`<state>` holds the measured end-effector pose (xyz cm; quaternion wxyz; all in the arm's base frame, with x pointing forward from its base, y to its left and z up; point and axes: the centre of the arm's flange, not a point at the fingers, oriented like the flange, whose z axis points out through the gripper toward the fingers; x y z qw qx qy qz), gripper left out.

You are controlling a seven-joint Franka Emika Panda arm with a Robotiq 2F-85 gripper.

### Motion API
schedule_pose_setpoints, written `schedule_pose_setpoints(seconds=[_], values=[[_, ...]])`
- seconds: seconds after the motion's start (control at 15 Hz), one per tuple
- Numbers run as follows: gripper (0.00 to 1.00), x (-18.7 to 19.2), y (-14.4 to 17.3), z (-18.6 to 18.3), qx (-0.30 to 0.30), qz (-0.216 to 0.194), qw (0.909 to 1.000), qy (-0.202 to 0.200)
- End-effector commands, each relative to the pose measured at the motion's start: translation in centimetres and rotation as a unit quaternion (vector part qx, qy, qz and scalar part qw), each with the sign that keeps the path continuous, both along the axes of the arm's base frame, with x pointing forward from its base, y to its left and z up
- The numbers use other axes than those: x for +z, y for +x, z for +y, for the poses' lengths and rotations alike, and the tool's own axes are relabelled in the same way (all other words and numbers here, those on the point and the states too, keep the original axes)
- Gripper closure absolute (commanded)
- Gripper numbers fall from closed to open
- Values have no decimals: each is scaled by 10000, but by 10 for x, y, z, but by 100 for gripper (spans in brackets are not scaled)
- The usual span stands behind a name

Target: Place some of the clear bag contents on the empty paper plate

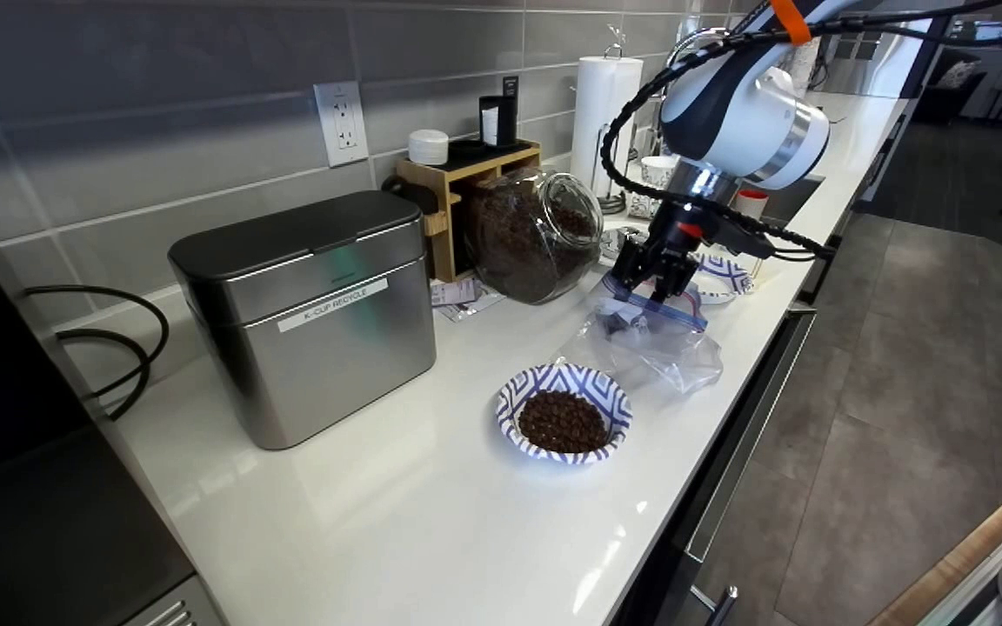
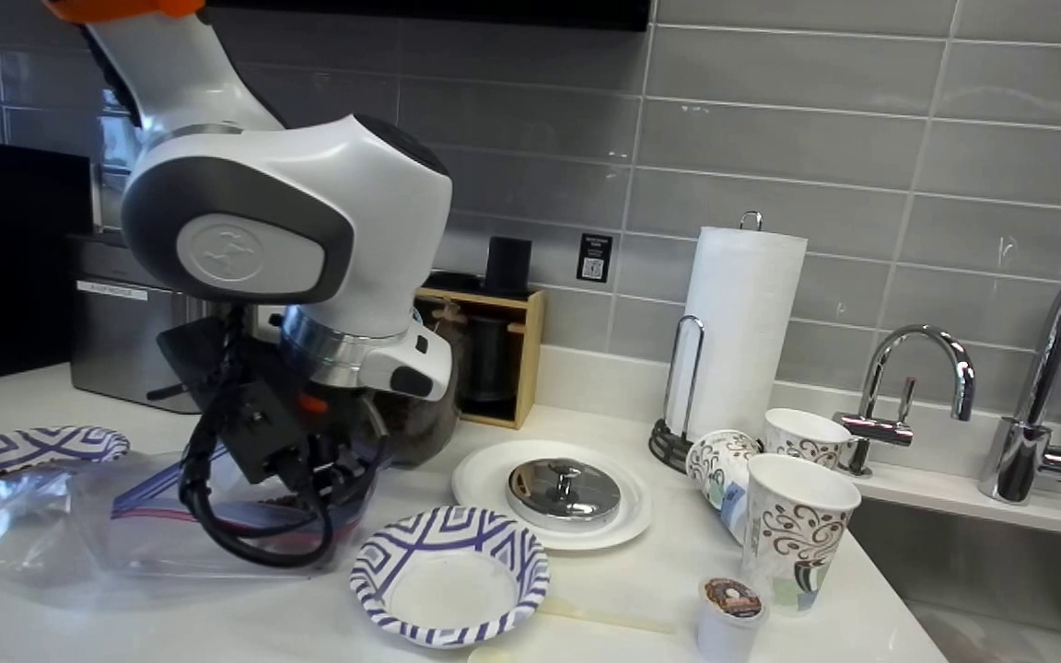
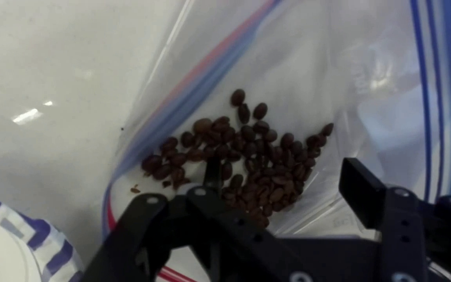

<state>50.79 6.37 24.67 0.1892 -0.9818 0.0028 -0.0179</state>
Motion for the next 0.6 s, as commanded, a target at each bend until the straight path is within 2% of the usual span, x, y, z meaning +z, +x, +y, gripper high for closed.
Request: schedule_pose_setpoints(seconds=[0.0,0.07,0.53], values=[[33,-8,6,6,58,11,9997,-232],[38,-8,6,6,82,11,9996,-269],[34,-9,8,11,240,45,9982,-551]])
